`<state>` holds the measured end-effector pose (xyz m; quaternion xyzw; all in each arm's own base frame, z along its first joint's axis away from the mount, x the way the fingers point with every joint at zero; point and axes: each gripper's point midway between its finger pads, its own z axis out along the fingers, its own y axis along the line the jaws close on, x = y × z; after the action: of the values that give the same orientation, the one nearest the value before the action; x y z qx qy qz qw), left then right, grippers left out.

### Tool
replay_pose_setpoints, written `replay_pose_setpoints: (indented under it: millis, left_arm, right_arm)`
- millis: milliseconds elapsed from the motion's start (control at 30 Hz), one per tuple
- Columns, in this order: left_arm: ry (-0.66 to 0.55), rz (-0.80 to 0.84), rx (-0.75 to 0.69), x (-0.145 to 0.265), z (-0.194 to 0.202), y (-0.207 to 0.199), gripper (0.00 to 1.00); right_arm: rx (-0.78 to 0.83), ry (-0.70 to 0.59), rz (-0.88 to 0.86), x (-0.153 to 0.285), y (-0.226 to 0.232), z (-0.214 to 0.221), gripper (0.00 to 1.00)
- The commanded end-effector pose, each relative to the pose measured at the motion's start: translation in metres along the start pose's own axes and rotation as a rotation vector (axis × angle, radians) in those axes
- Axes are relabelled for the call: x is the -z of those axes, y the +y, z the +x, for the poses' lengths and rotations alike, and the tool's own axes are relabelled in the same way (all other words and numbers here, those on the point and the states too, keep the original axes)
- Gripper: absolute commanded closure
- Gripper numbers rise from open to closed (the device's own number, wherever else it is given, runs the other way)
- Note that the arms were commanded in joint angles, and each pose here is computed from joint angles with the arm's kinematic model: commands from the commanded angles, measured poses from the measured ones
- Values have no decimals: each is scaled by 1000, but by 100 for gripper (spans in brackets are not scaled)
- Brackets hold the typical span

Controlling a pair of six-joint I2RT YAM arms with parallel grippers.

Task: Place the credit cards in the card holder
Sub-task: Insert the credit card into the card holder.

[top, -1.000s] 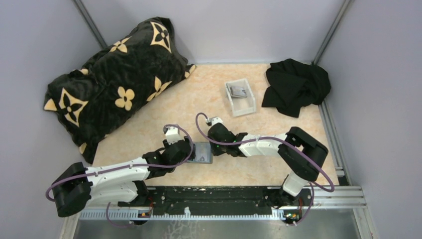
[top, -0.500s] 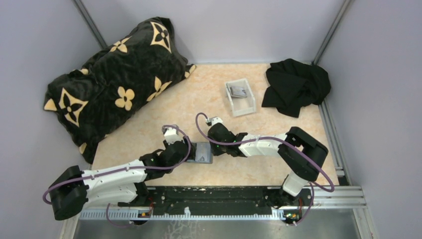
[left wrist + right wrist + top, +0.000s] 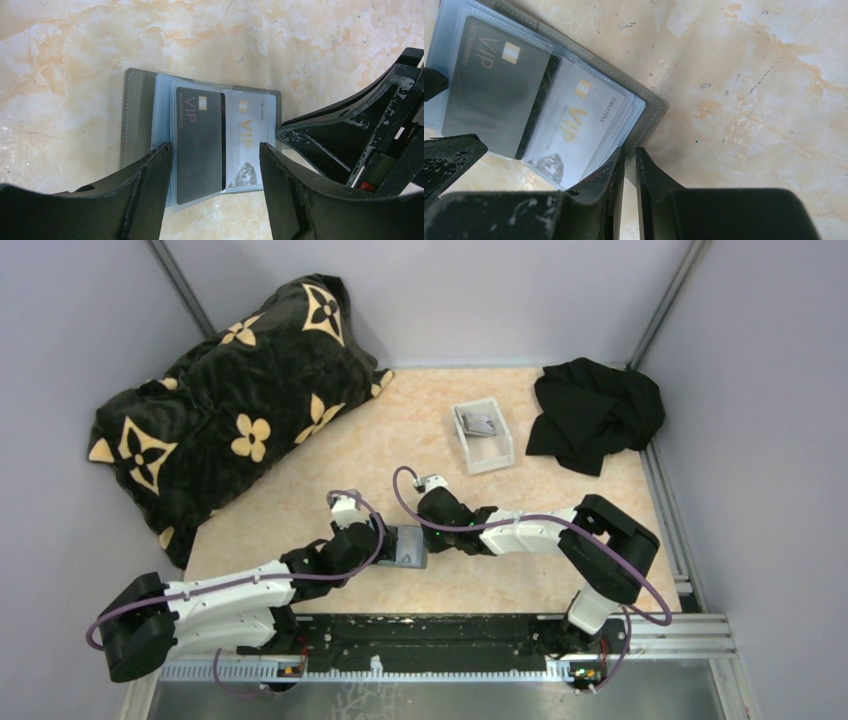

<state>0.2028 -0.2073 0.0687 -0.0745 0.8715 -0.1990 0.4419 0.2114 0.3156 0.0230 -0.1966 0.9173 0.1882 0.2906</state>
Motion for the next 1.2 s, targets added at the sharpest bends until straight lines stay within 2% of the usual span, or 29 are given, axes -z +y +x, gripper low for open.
replay_pose_setpoints:
  millis: [0, 367, 600, 1167]
  left_arm:
    - [-22, 44, 19, 3, -9, -10, 30]
    - [-80, 91, 70, 9, -19, -10, 30]
    - [-52, 124, 69, 7, -12, -18, 30]
    - [-85, 195, 83, 11, -23, -34, 31]
  right_arm:
    - [2, -15, -19, -3, 7, -2, 85]
    - [2, -18, -26, -3, 9, -3, 85]
    - [-1, -16, -27, -3, 9, -2, 85]
    - [1, -12, -24, -3, 9, -2, 85]
